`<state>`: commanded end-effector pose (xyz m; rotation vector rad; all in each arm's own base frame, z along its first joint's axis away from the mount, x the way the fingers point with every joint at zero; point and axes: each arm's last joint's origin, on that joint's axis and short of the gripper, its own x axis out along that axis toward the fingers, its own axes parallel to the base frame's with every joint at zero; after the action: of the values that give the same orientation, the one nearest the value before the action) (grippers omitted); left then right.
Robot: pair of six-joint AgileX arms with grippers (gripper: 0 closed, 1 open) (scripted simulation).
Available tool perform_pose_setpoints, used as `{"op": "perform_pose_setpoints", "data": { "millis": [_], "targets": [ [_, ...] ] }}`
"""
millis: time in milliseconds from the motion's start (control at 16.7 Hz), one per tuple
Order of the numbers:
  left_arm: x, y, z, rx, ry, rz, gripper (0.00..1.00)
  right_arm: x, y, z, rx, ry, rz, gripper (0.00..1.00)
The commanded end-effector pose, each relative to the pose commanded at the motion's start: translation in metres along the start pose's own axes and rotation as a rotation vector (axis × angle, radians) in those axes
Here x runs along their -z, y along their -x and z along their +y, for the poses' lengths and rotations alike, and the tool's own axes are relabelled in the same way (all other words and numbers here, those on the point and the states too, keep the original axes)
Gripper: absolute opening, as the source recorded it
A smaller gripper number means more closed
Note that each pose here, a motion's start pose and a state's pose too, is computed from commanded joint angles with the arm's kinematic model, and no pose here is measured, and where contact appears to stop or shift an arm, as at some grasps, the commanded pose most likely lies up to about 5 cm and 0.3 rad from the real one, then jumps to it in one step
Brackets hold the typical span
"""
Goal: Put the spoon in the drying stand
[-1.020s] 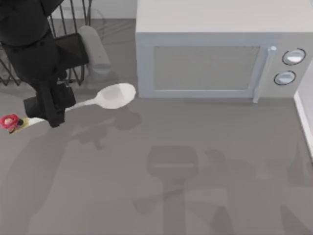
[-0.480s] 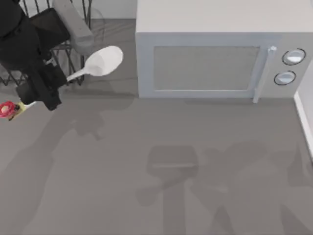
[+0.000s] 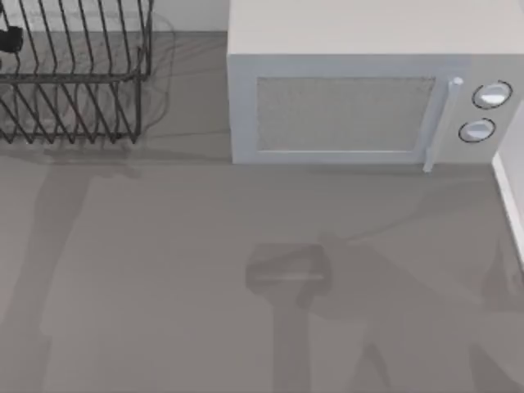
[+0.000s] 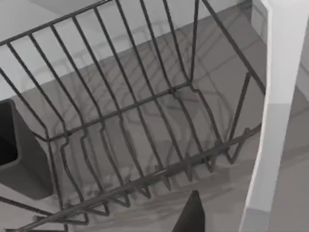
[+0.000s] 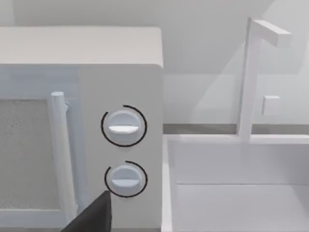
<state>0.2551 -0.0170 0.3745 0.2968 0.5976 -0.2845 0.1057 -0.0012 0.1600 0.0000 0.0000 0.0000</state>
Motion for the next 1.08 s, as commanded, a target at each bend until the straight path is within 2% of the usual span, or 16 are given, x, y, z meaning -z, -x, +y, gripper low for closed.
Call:
{"op": "perform_pose_setpoints", "data": {
  "millis": [240, 480, 900, 1080],
  "targets": [
    [0.008, 0.049, 0.022, -0.171, 0.191, -0.35, 0.0, 0.0, 0.0, 0.0, 0.0, 0.0, 0.0, 1.0],
    [0.018, 0.087, 0.026, -0.256, 0.281, -0.571, 0.0, 0.0, 0.0, 0.0, 0.0, 0.0, 0.0, 1.0],
    [0.018, 0.091, 0.025, -0.264, 0.287, -0.6, 0.0, 0.0, 0.0, 0.0, 0.0, 0.0, 0.0, 1.0],
    [0.013, 0.073, 0.034, -0.263, 0.288, -0.6, 0.0, 0.0, 0.0, 0.0, 0.0, 0.0, 0.0, 1.0]
  ]
}}
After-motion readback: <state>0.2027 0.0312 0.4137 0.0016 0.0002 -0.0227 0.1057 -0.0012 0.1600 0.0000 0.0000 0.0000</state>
